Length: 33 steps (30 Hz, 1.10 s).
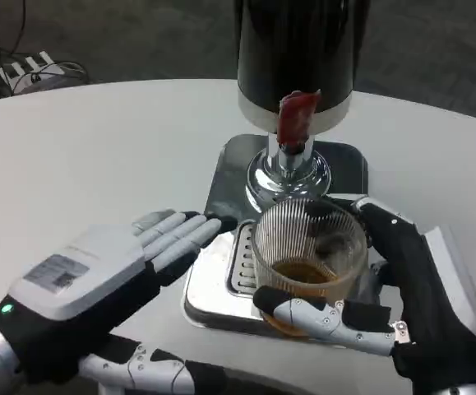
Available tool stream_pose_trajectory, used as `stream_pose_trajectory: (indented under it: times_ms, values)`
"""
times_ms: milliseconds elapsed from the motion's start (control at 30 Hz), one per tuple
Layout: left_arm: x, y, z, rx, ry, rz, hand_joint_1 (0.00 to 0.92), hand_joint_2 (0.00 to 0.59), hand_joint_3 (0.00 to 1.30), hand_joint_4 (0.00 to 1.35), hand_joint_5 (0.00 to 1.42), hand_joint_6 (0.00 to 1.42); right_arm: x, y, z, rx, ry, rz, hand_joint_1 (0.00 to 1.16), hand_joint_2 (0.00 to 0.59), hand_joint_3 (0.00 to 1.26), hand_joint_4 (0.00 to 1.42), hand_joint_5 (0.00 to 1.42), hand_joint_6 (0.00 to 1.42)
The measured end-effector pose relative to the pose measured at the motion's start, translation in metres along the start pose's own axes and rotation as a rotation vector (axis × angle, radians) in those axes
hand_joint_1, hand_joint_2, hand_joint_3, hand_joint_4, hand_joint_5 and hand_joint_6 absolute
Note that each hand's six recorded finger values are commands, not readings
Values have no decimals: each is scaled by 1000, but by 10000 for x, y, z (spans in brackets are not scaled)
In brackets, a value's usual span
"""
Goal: Grasp the cup under the faucet to collect the drink, then remove the cup.
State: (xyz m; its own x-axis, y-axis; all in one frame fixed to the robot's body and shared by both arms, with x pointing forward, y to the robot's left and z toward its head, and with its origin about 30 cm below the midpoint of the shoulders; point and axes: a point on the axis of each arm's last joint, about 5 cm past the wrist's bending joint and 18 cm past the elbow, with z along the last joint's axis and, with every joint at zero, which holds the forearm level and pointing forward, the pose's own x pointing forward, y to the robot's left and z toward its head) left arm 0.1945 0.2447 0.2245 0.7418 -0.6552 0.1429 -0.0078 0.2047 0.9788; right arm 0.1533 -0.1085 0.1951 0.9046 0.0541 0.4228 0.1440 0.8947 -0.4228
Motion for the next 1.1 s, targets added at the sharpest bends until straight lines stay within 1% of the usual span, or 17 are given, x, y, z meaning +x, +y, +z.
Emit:
stream_pose_trajectory:
  times_ms: [67, 133, 200, 267, 367, 467, 533, 667, 733, 800, 933, 1033, 1100]
  values:
    - [-21, 15, 1, 4, -20, 13, 0, 62, 0, 0, 0, 0, -5, -7, 25, 3, -10, 7, 903, 119, 863, 982, 1163, 1322]
    - [-58, 30, -2, 11, -19, 15, 0, 63, 0, 0, 0, 0, -20, -9, 37, 8, -8, 14, 903, 119, 863, 982, 1163, 1322]
    - [-108, 36, 1, 18, -5, 5, 0, 65, 0, 0, 0, 0, -65, -14, 49, 11, 0, 21, 902, 119, 866, 982, 1163, 1323]
    - [-141, 32, 22, 21, 0, 0, 0, 66, 0, 0, 0, 0, -96, -9, 45, 10, 12, 33, 902, 119, 868, 982, 1163, 1323]
    - [-210, 22, 78, 22, 12, -8, 0, 68, 0, 0, 0, 0, -145, -14, 37, 8, 33, 43, 902, 119, 871, 992, 1163, 1323]
    - [-252, 0, 111, 13, 24, -16, 0, 68, 0, 0, 0, 0, -167, -31, 50, 9, 32, 42, 902, 119, 872, 993, 1163, 1323]
    - [-288, -21, 144, 4, 33, -19, 0, 68, 0, 0, 0, 0, -173, -41, 68, 10, 23, 47, 902, 119, 872, 993, 1163, 1323]
    - [-338, -58, 203, -12, 43, -24, 0, 68, 0, 0, 0, 0, -230, -50, 58, 1, 39, 82, 901, 119, 872, 993, 1174, 1323]
    - [-366, -75, 241, -19, 44, -29, 0, 68, 0, 0, 0, 0, -267, -82, 78, -4, 35, 90, 901, 119, 872, 993, 1174, 1323]
    - [-382, -85, 274, -22, 40, -33, 0, 68, 0, 0, 0, 0, -288, -89, 84, -4, 38, 102, 901, 119, 872, 993, 1175, 1323]
    - [-398, -98, 323, -29, 36, -31, 0, 69, 0, 0, 0, 0, -317, -128, 116, -7, 21, 129, 901, 119, 872, 993, 1165, 1323]
    - [-398, -104, 337, -35, 36, -24, 0, 70, 0, 0, 0, 0, -342, -149, 106, -5, 32, 143, 901, 119, 872, 993, 1164, 1323]
    - [-399, -103, 346, -36, 35, -23, 0, 69, 0, 0, 0, 0, -363, -171, 112, -8, 35, 143, 901, 119, 872, 993, 1164, 1323]
